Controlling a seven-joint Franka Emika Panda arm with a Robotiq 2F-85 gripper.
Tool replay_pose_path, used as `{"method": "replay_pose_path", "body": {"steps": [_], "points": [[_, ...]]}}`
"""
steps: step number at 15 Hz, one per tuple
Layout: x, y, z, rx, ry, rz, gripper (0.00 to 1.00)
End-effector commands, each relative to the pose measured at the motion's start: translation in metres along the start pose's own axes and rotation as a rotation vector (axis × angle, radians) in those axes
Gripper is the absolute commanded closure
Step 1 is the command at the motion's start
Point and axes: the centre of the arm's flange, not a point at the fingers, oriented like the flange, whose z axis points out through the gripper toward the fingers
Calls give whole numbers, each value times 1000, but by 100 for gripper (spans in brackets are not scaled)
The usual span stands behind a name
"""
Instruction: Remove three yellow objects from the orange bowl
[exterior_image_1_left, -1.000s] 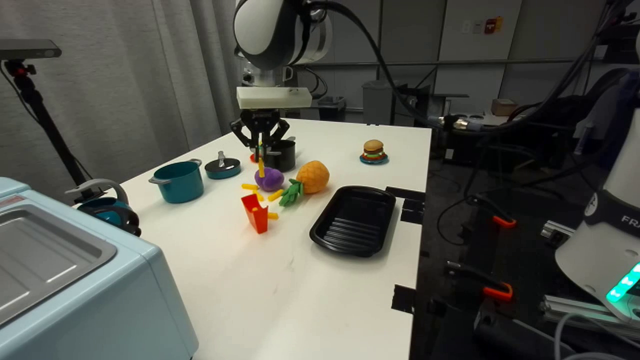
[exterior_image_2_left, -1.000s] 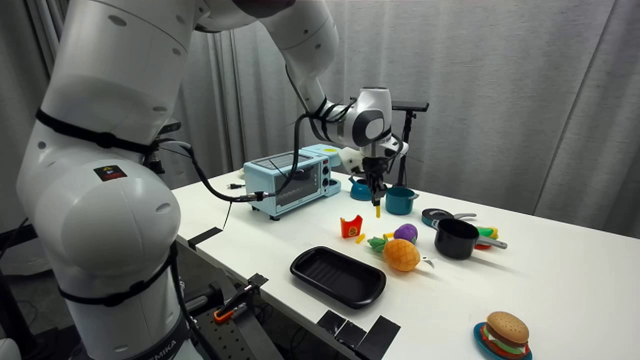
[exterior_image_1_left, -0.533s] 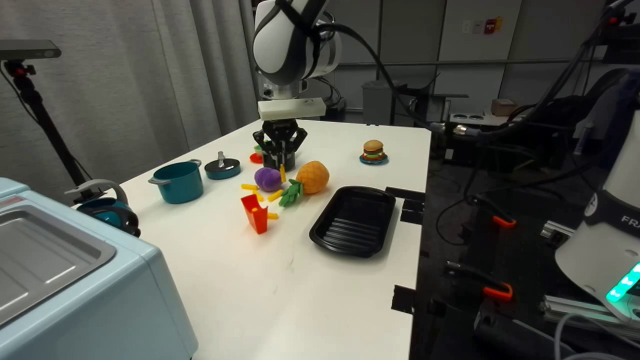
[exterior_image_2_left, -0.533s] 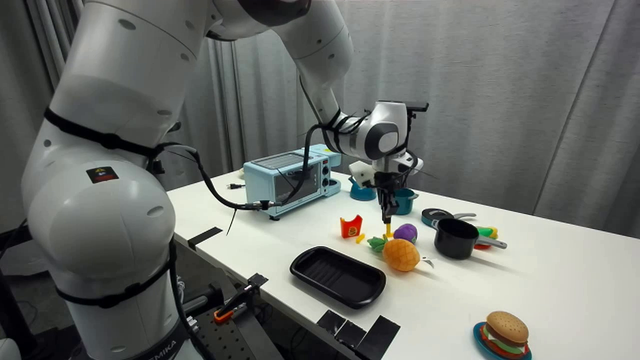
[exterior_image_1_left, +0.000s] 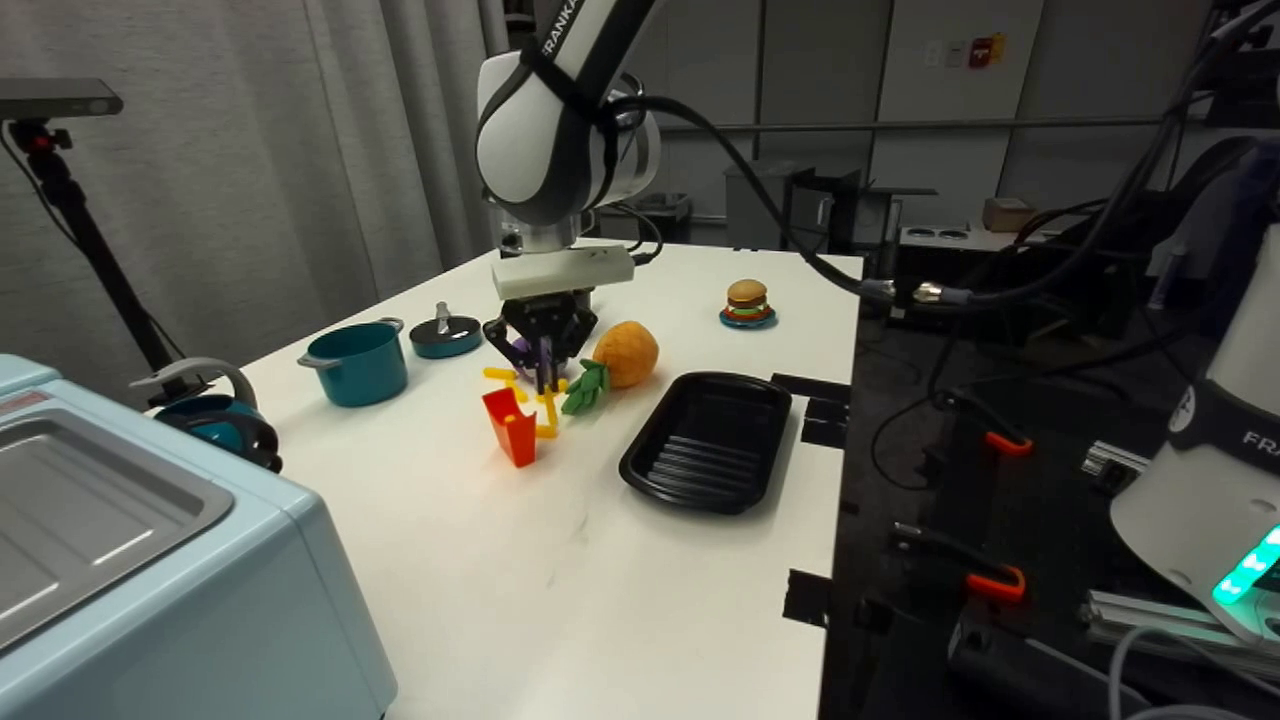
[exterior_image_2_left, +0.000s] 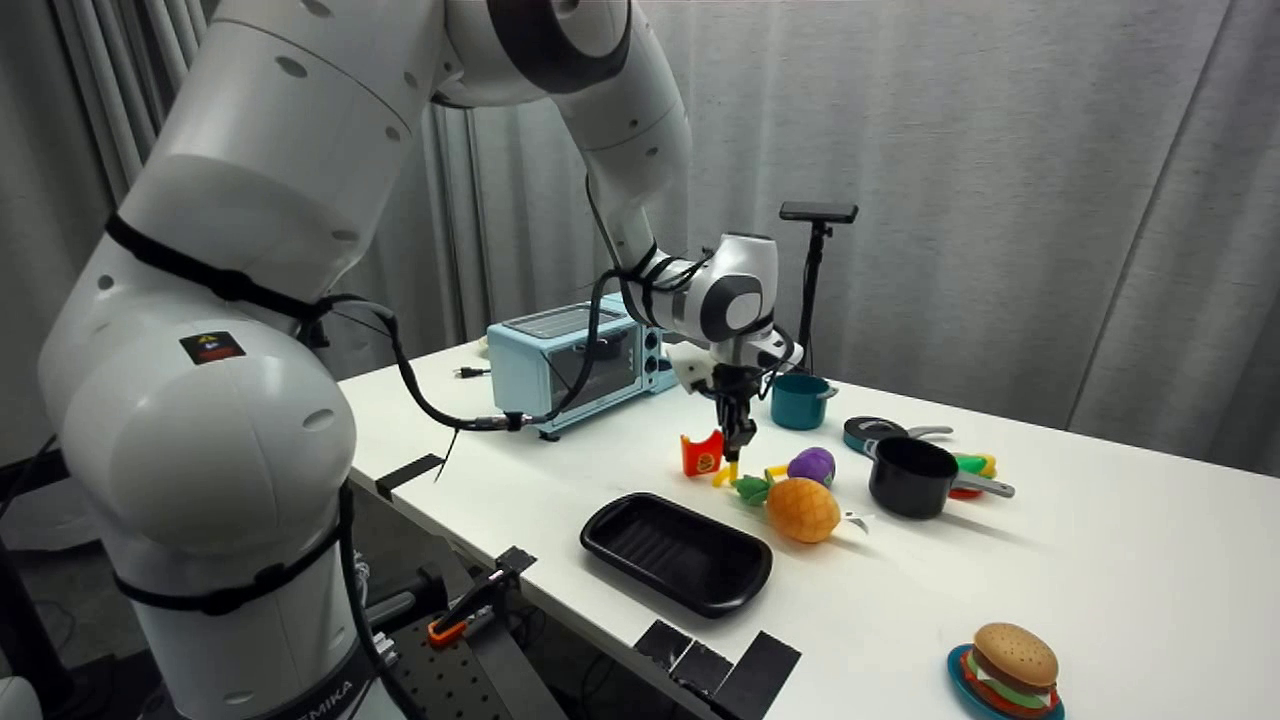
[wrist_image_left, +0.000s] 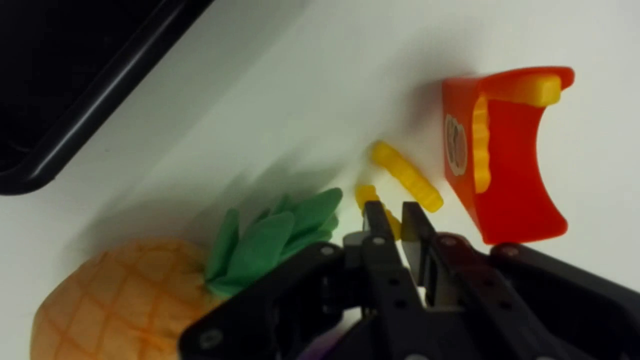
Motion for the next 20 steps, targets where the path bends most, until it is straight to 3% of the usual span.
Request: {"method": "replay_pose_path", "body": {"steps": [1, 5, 6, 7, 15, 20], "points": [[6, -12, 4, 10, -9, 2, 97], [11, -12, 3, 7, 10, 10, 97], [11, -12, 3, 6, 10, 12, 62], [11, -12, 4, 5, 8, 15, 61], [35, 4, -9, 9, 24, 30, 2], [29, -3, -21, 24, 38, 39, 0]]}}
